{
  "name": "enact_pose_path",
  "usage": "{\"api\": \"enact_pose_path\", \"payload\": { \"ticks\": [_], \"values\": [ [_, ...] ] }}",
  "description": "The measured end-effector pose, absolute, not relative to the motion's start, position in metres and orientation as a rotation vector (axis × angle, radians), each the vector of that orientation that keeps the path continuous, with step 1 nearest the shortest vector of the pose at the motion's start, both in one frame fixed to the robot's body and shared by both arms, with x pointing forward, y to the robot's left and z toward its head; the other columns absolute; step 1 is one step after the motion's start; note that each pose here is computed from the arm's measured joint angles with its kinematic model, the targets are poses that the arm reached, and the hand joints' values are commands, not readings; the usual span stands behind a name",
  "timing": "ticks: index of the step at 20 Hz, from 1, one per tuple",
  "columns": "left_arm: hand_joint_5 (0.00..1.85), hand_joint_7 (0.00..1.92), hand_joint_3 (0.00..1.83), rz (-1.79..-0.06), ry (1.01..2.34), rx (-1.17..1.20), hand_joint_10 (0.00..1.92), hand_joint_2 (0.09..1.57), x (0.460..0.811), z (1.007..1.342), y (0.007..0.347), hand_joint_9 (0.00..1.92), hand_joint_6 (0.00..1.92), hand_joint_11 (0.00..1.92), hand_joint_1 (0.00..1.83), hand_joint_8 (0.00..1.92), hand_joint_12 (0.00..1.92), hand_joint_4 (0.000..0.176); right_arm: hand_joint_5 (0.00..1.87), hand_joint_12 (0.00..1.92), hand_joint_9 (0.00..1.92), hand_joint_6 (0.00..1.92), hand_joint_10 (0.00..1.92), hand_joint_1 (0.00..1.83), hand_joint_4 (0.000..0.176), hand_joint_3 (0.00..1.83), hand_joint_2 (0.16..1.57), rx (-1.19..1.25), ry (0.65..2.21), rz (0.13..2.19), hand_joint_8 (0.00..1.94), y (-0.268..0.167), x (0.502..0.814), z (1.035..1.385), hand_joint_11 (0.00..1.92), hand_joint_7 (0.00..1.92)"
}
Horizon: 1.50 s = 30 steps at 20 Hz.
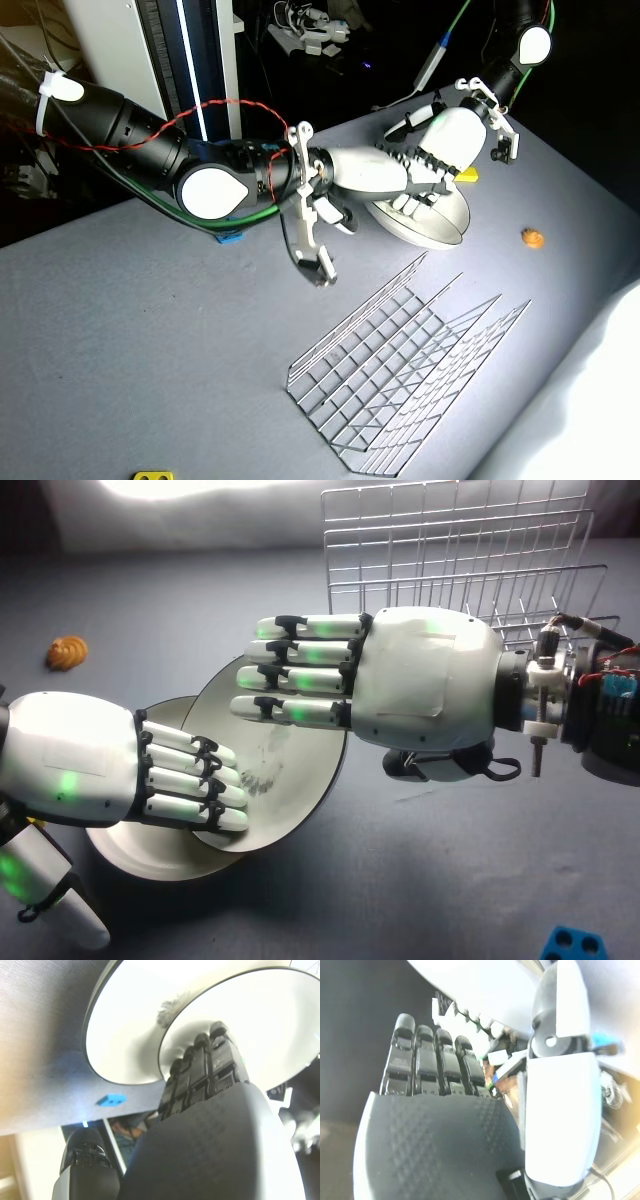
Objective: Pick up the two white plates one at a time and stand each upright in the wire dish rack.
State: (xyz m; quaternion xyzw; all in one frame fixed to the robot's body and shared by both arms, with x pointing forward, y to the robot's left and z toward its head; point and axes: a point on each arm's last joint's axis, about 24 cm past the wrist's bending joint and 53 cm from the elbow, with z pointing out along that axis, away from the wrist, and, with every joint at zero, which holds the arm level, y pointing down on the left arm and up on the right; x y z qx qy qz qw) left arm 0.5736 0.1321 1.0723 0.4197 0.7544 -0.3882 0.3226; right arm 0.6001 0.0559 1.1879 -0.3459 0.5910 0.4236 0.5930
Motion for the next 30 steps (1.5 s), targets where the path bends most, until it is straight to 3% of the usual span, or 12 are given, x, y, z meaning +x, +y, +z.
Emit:
{"api": "enact_pose_path", "payload": {
  "ticks": [20,23,29,30],
  "values": [
    [0.00,0.00,0.00,-1.021,1.977,1.091,0.00,1.02,0.578,1.074,0.132,0.00,0.00,0.00,0.00,0.00,0.00,0.000,0.00,0.04,0.01,0.00,0.00,0.73,0.000,0.00,0.98,-0.829,1.386,0.957,0.00,0.088,0.620,1.163,0.05,0.00],
    [0.00,0.00,0.00,-1.024,1.977,1.086,0.00,1.02,0.579,1.074,0.132,0.00,0.00,0.00,0.00,0.00,0.00,0.000,0.01,0.36,0.05,0.00,0.00,0.78,0.000,0.00,0.98,-0.831,1.384,0.961,0.00,0.090,0.619,1.163,0.00,0.04],
    [0.00,0.00,0.00,-1.027,1.977,1.083,0.00,1.01,0.580,1.075,0.132,0.00,0.00,0.00,0.00,0.00,0.00,0.000,0.03,0.38,0.07,0.01,0.01,0.77,0.000,0.00,0.98,-0.834,1.380,0.961,0.01,0.091,0.618,1.164,0.00,0.08],
    [0.00,0.00,0.00,-1.027,1.976,1.080,0.00,1.02,0.580,1.075,0.132,0.00,0.00,0.00,0.00,0.00,0.00,0.000,0.06,0.39,0.08,0.01,0.01,0.86,0.000,0.00,0.96,-0.834,1.380,0.961,0.01,0.091,0.618,1.164,0.00,0.09]
  ]
}}
